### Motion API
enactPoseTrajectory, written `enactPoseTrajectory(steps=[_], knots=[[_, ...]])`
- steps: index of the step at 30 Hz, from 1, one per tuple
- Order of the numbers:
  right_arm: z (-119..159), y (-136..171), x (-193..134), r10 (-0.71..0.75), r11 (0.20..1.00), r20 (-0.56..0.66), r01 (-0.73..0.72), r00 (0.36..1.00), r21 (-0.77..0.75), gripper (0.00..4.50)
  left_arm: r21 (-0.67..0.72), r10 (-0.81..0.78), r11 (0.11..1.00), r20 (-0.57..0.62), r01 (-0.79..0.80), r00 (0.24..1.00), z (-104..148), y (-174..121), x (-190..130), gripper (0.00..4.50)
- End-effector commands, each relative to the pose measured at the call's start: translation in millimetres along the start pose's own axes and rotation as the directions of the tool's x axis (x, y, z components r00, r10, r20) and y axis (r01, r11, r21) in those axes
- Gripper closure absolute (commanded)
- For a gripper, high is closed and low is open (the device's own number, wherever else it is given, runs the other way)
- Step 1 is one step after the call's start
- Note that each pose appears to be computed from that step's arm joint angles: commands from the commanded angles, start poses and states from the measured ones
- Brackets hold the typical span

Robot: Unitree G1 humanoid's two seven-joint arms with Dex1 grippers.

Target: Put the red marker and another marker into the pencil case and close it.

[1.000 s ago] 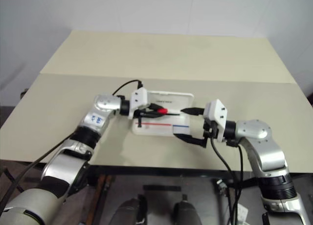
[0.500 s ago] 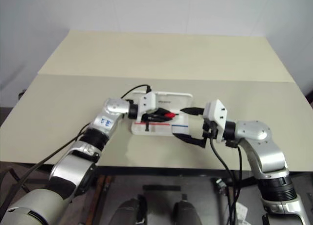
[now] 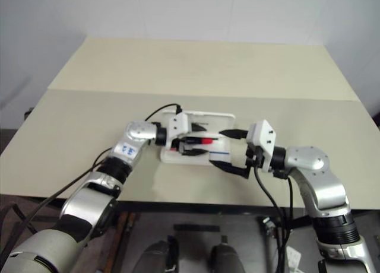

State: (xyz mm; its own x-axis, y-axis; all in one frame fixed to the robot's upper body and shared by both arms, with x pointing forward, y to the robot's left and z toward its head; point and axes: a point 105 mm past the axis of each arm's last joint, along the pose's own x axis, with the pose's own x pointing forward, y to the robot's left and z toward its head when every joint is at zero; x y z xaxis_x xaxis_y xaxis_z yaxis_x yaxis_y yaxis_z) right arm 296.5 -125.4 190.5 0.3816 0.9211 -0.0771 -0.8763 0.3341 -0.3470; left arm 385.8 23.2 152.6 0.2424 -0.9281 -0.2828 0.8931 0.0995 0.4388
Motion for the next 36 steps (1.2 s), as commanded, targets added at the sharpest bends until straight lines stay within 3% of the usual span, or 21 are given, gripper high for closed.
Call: enactPoseTrajectory(steps=[1, 13, 20, 29, 36], knots=[[13.3, -0.1, -0.3, -0.003, 0.999, 0.043, 0.004, 0.999, -0.034, 0.00, 0.046, -0.020, 0.999, 0.051, 0.017, 0.998, 15.4, 1.4, -2.2, 0.02], [12.1, -5.5, 0.6, 0.002, 0.999, 0.039, -0.001, 0.999, -0.033, 0.00, 0.006, -0.144, 0.989, 0.155, 0.145, 0.977, 28.6, -19.3, -23.1, 0.02], [8.3, -13.4, -4.9, -0.004, 1.000, 0.017, 0.005, 1.000, -0.026, 0.00, 0.009, -0.111, 0.994, 0.156, 0.111, 0.981, 31.0, -20.4, -43.1, 0.02], [-7.9, -50.4, -43.6, -0.071, 0.997, -0.125, 0.067, 0.990, -0.041, 0.00, -0.013, -0.006, 1.000, 0.160, 0.008, 0.987, 38.6, -25.7, -89.3, 0.02], [-20.8, -70.5, -62.0, -0.082, 0.996, -0.213, 0.072, 0.974, -0.053, 0.00, -0.010, 0.027, 1.000, 0.154, -0.025, 0.988, 44.1, -40.4, -105.4, 0.02]])
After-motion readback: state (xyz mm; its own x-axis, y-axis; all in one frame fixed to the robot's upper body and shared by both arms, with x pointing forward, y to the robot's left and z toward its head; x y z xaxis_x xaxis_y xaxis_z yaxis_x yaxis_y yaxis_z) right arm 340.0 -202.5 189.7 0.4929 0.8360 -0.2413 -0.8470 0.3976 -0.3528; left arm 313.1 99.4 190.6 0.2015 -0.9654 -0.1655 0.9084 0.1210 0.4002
